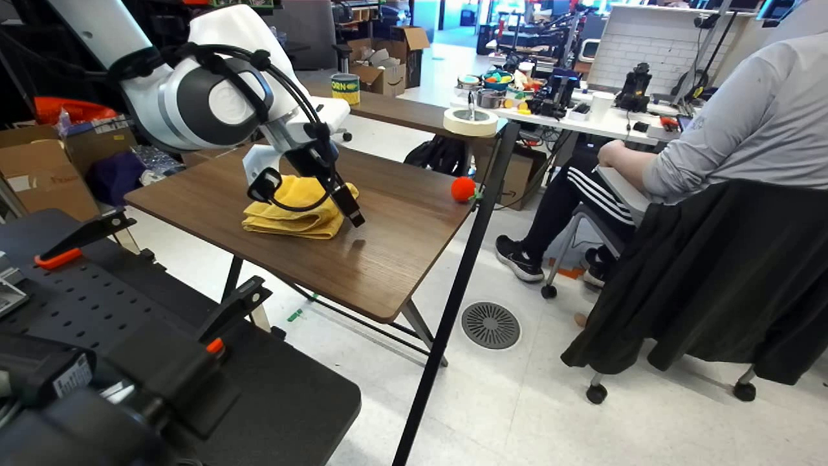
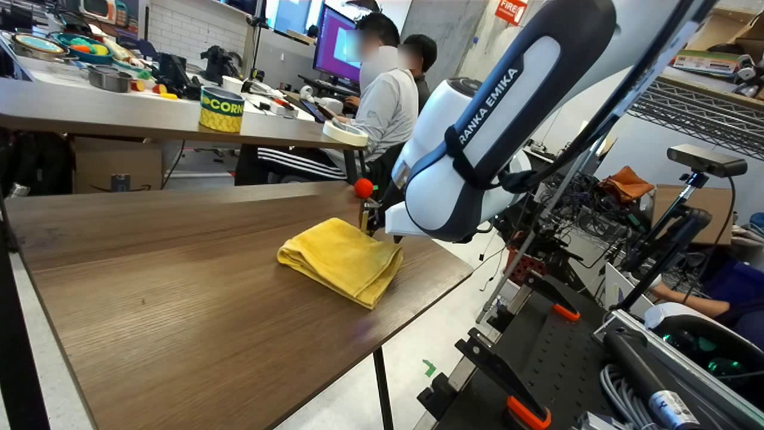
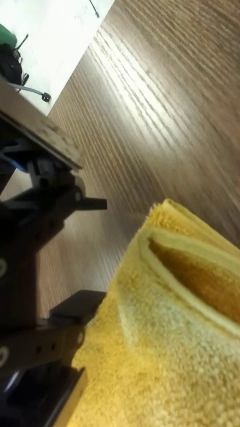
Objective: Move the small ball forward and wipe the table with a yellow towel
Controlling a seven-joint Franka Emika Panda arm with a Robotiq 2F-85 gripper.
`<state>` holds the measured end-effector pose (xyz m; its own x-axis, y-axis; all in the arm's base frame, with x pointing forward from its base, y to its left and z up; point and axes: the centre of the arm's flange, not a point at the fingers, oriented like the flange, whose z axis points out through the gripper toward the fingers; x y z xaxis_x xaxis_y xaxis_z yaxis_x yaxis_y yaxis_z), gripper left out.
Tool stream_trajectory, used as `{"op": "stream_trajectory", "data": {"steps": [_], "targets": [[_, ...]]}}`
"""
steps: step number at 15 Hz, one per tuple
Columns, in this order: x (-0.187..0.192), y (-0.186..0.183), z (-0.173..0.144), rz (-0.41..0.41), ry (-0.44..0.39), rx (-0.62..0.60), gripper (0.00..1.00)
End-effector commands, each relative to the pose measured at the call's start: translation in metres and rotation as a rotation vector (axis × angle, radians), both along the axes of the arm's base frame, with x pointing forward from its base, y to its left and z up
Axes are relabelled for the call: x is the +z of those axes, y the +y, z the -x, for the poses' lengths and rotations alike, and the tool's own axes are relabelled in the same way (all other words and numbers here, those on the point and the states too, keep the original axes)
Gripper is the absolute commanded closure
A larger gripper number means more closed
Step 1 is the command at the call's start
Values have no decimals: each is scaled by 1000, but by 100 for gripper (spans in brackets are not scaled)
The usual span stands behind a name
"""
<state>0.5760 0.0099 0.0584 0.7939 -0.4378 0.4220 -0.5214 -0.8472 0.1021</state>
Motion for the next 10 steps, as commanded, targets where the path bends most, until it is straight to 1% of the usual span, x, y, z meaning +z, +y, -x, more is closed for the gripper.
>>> {"op": "stream_trajectory", "data": {"steps": [1, 2, 7, 10], "targets": [[27, 33, 4, -68, -42, 48, 5], [31, 44, 4, -94, -42, 64, 0], [37, 110, 12, -214, -17, 180, 0], [39, 132, 16, -272, 1, 210, 0]]}}
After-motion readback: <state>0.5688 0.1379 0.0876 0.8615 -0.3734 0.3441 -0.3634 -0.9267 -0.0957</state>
